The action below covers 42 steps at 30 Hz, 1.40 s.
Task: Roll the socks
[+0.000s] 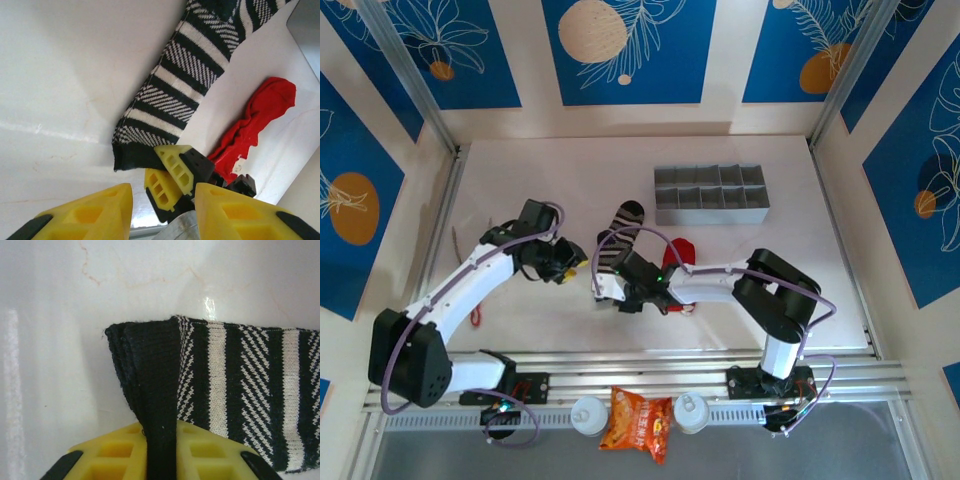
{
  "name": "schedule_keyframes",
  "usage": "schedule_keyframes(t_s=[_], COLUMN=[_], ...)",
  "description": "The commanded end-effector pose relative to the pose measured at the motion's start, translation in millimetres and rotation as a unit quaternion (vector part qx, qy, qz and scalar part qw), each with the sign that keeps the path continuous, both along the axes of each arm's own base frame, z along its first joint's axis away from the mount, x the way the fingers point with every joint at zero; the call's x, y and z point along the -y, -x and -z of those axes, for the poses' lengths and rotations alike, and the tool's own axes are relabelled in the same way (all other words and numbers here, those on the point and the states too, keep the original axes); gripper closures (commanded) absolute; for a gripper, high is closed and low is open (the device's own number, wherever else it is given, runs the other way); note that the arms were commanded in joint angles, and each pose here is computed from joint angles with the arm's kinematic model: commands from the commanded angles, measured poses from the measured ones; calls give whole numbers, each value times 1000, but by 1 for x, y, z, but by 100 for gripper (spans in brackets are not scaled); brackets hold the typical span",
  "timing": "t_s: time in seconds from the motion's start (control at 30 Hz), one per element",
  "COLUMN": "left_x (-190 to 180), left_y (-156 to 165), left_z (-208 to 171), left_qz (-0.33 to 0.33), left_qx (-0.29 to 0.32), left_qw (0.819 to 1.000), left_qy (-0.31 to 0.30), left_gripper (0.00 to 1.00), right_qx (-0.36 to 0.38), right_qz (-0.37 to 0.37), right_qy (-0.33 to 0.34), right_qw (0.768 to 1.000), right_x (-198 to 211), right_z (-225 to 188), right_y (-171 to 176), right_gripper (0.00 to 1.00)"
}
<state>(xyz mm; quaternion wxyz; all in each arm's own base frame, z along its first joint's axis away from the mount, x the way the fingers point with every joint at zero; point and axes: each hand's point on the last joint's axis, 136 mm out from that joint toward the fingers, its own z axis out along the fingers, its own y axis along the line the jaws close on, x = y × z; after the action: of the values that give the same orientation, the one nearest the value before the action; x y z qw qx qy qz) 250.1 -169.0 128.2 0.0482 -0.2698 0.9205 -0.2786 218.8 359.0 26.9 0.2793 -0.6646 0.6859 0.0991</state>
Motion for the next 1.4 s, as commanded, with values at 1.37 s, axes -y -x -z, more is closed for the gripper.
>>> schedule_keyframes(t_s=[1.37], left_x=[53], left_y=[-11], left_z=[65], left_qz=[-223], left_qx=[-150], left_qw=[956], left_qy=[119], left_gripper=[50], right_qx=[-469], right_qz=[209], right_qy=[-88], right_qw=[853], right_x=[-7], right_z=[-18], right_y=[-11], right_gripper=[100])
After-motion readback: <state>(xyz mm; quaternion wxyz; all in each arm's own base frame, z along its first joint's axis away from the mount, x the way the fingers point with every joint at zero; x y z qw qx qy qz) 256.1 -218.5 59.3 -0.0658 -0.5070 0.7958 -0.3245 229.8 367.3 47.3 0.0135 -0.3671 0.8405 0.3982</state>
